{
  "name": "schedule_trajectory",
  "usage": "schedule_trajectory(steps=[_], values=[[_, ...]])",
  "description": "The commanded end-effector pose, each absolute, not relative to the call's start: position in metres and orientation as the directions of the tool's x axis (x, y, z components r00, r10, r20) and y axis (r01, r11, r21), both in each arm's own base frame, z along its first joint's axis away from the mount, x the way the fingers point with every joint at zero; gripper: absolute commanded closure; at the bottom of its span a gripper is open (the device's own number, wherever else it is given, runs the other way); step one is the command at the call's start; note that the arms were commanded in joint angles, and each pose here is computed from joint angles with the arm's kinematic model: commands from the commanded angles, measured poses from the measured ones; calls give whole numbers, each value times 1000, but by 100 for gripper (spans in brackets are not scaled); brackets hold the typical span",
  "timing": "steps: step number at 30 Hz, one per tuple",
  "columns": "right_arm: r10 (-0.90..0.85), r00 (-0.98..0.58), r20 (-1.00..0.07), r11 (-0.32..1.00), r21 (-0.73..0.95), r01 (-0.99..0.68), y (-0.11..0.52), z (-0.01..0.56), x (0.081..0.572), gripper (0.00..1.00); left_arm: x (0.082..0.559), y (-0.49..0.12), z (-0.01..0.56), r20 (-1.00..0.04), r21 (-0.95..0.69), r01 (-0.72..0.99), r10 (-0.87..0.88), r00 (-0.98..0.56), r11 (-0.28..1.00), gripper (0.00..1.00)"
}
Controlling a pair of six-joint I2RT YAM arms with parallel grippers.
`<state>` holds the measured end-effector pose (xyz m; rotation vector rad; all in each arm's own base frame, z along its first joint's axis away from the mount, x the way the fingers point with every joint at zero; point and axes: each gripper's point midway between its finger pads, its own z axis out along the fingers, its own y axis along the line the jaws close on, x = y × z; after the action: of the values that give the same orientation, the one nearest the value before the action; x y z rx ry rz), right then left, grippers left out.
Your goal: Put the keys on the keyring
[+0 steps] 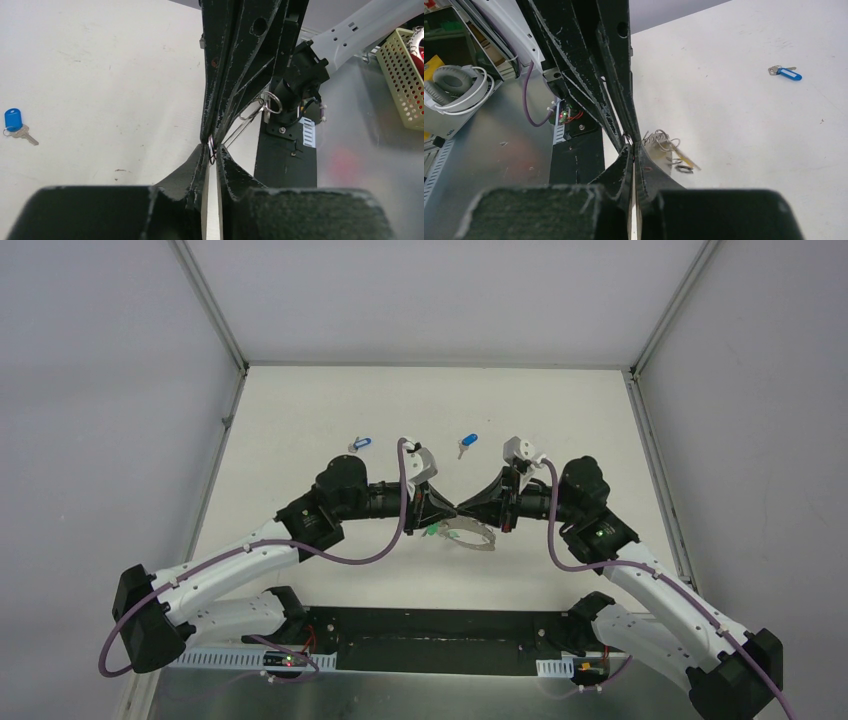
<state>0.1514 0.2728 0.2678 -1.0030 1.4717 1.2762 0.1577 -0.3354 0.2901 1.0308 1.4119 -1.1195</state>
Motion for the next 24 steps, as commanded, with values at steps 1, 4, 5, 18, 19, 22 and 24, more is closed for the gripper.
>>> schedule_trajectory(steps=[1, 4, 5, 18, 19, 22, 24], values=[[46, -168, -985, 89, 171, -981, 276, 292, 148, 100, 153, -342, 321, -999, -40, 987, -33, -35, 156, 96], [44, -169, -985, 88, 172, -981, 276, 292, 148, 100, 152, -341, 321, -999, -39, 987, -32, -35, 158, 100], [45, -167, -985, 89, 171, -981, 276, 292, 148, 100, 152, -341, 321, -999, -40, 986, -33, -35, 159, 100], [47, -164, -985, 101, 168, -981, 276, 292, 151, 100, 159, -328, 320, -993, -98, 963, 40, -111, 251, 100], [46, -165, -985, 100, 169, -981, 276, 292, 150, 100, 160, -327, 319, -991, -109, 959, 48, -126, 262, 100], [47, -163, -985, 91, 167, -982, 277, 293, 150, 100, 161, -325, 320, -987, -131, 952, 51, -151, 276, 100], [47, -162, -986, 86, 165, -983, 277, 293, 149, 99, 161, -324, 321, -985, -143, 948, 50, -163, 285, 100]])
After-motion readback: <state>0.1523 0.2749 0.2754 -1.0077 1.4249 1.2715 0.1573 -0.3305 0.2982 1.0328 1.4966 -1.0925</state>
